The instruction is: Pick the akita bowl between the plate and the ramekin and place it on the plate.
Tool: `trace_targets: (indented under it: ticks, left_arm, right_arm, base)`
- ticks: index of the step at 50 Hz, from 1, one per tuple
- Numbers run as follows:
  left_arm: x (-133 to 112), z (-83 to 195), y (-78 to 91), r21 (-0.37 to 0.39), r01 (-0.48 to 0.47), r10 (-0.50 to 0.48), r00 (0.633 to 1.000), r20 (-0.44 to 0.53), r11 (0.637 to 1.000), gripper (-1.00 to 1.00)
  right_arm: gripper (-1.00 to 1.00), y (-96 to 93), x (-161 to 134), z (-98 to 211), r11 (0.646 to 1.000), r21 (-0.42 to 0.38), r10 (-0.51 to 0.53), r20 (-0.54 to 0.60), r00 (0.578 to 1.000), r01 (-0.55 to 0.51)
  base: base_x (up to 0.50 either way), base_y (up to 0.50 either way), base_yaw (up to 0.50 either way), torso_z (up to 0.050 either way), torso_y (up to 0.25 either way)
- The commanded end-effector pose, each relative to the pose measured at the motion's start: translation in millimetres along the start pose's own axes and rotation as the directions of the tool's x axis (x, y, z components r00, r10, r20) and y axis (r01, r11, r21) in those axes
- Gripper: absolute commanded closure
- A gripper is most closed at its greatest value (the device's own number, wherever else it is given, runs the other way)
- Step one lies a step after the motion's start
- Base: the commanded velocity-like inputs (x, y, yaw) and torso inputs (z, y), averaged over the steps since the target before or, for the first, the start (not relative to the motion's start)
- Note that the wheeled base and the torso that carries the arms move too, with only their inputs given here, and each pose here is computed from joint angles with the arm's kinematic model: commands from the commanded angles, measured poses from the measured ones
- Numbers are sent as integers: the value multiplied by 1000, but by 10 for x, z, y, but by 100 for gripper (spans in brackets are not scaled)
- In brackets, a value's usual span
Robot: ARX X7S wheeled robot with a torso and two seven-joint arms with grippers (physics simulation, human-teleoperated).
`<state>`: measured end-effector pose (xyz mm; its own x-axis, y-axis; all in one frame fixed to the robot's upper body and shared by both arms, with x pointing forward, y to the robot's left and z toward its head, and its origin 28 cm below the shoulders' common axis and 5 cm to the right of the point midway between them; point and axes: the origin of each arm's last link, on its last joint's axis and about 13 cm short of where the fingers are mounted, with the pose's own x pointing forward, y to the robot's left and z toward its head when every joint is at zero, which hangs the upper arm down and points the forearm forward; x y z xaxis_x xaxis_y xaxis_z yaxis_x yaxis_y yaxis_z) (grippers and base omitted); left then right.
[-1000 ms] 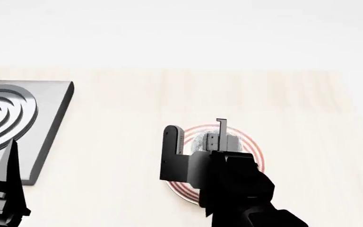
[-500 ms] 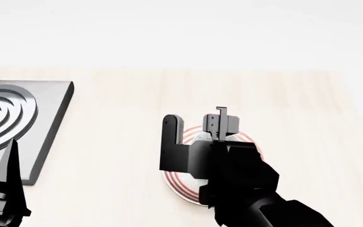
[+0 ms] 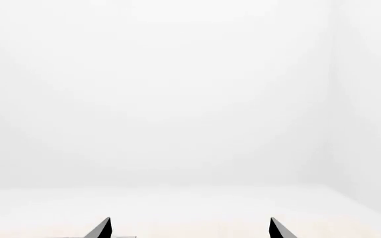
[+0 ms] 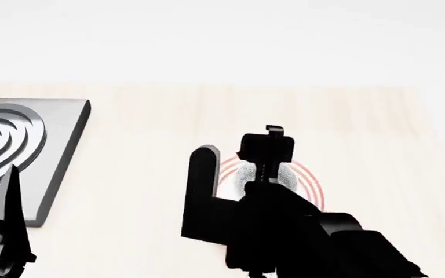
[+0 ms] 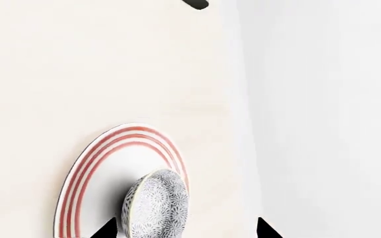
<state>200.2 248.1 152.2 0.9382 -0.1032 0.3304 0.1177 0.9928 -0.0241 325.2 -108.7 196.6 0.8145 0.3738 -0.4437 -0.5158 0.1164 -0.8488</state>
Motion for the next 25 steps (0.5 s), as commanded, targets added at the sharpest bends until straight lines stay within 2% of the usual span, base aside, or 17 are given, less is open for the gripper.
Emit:
trace_targets:
  ticks: [1, 3, 4, 5, 7, 8, 9, 10, 11, 14, 17, 18, 21, 23, 25]
  left_arm:
    - [29, 54, 24, -1, -33, 33, 998, 45, 999, -100]
    - [36, 68, 27, -5, -40, 40, 998, 56, 999, -100]
    - [44, 81, 28, -4, -54, 54, 996, 74, 999, -100]
    - [44, 81, 28, -4, -54, 54, 996, 74, 999, -100]
    - [48, 99, 27, -12, -62, 63, 994, 87, 998, -100]
    - [49, 103, 24, -12, -66, 67, 993, 94, 998, -100]
    - [49, 110, 22, -14, -70, 71, 992, 102, 997, -100]
    - [46, 131, 14, -19, -78, 80, 989, 127, 997, -100]
    - [43, 139, 10, -22, -82, 84, 987, 137, 996, -100]
    - [42, 133, 6, -28, -85, 88, 985, 146, 996, -100]
    - [47, 122, 11, -36, -96, 100, 983, 153, 995, -100]
    - [45, 120, 17, -46, -103, 109, 981, 164, 994, -100]
    - [40, 107, 26, -67, -114, 124, 977, 175, 991, -100]
    - [26, 62, 42, -91, -130, 144, 974, 173, 987, -100]
    - [21, 41, 55, -115, -134, 151, 976, 158, 984, -100]
  right_arm:
    - [-100, 258, -861, 71, 946, 120, -320, 209, 924, 301]
    - [-100, 327, -941, 53, 927, 159, -370, 224, 902, 340]
    - [-100, 383, -1005, 44, 905, 208, -415, 239, 878, 372]
    - [-100, 385, -1007, 41, 905, 208, -415, 239, 878, 372]
    - [-100, 451, -1082, 34, 865, 285, -484, 258, 836, 412]
    - [-100, 464, -1098, 29, 850, 298, -510, 260, 820, 434]
    - [-100, 475, -1118, 27, 832, 325, -537, 264, 801, 450]
    - [-100, 503, -1189, 33, 788, 414, -586, 279, 760, 456]
    - [-100, 525, -1225, 27, 758, 448, -623, 279, 731, 475]
    - [-100, 625, -1296, 17, 709, 524, -666, 280, 691, 471]
    - [-100, 742, -1326, 3, 701, 545, -673, 294, 679, 459]
    - [-100, 788, -1361, 5, 682, 578, -688, 297, 663, 448]
    - [-100, 833, -1433, 13, 655, 617, -710, 309, 632, 435]
    - [-100, 888, -1506, 29, 646, 650, -718, 341, 607, 399]
    - [-100, 931, -1557, 40, 651, 689, -704, 391, 593, 318]
  base:
    - [0, 0, 0, 0, 0]
    - [0, 0, 0, 0, 0]
    - [0, 0, 0, 0, 0]
    - [0, 0, 0, 0, 0]
    - [0, 0, 0, 0, 0]
    - [0, 0, 0, 0, 0]
    - [0, 0, 0, 0, 0]
    - [0, 0, 0, 0, 0]
    - [0, 0, 0, 0, 0]
    - [0, 0, 0, 0, 0]
    - [0, 0, 0, 0, 0]
    - [0, 0, 0, 0, 0]
    - [0, 0, 0, 0, 0]
    - [0, 0, 0, 0, 0]
    - [0, 0, 0, 0, 0]
